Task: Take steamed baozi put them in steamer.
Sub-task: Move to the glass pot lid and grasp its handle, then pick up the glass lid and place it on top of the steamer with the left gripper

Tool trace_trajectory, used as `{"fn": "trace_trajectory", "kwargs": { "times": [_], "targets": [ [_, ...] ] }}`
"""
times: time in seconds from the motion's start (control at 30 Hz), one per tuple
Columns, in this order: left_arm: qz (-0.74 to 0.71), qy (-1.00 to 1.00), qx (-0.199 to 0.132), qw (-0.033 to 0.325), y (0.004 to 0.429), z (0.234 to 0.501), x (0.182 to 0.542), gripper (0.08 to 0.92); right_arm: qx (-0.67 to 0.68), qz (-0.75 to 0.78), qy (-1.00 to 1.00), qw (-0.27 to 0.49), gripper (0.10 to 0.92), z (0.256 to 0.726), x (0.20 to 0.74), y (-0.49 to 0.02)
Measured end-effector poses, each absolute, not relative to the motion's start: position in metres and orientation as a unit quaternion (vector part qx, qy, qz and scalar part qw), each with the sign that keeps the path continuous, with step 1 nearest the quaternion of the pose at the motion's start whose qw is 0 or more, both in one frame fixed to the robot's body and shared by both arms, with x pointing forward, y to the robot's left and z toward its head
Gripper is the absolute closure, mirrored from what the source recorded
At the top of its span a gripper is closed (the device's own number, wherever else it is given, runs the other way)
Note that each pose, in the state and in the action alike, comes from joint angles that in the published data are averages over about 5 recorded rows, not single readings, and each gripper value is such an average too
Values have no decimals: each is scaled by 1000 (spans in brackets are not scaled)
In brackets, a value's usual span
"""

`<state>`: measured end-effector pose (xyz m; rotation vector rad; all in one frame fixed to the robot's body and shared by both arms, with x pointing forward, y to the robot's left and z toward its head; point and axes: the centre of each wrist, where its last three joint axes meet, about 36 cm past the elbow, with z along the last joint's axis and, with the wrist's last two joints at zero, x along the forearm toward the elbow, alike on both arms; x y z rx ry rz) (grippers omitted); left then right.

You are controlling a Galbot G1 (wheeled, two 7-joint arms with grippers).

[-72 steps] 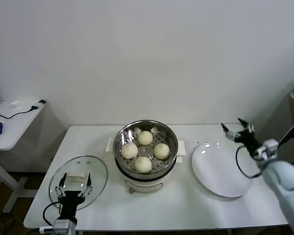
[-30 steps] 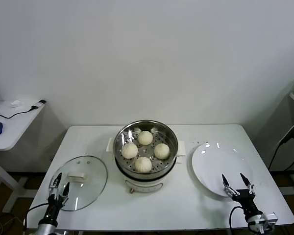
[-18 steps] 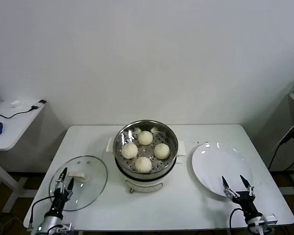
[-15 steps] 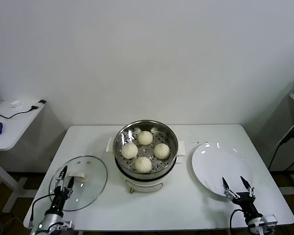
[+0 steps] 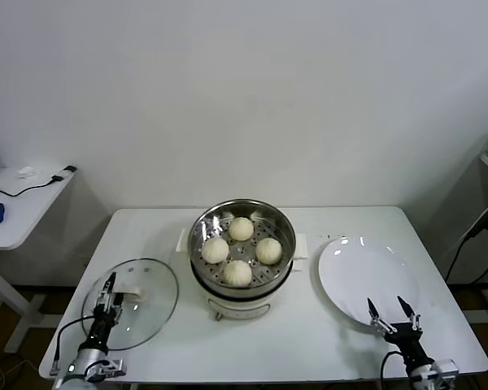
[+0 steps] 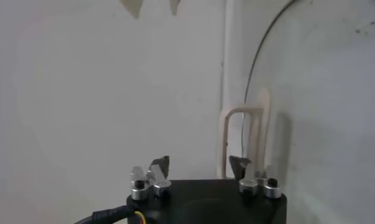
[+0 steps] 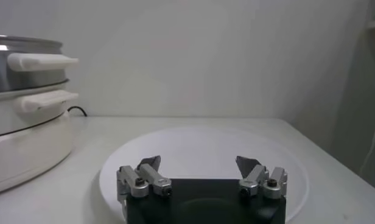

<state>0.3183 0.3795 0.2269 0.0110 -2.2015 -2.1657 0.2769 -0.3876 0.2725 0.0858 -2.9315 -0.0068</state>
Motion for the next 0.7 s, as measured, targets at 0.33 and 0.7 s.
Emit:
{"fn": "trace_trajectory", "kwargs": {
  "times": [0.33, 0.7],
  "targets": [
    [-704, -709, -1, 34, 384, 217, 320, 665, 29, -6, -994, 105, 200, 271, 273, -383],
    [-698, -715, 3, 33, 380, 220, 318, 856, 30, -6, -994, 105, 200, 272, 273, -380]
  ]
}}
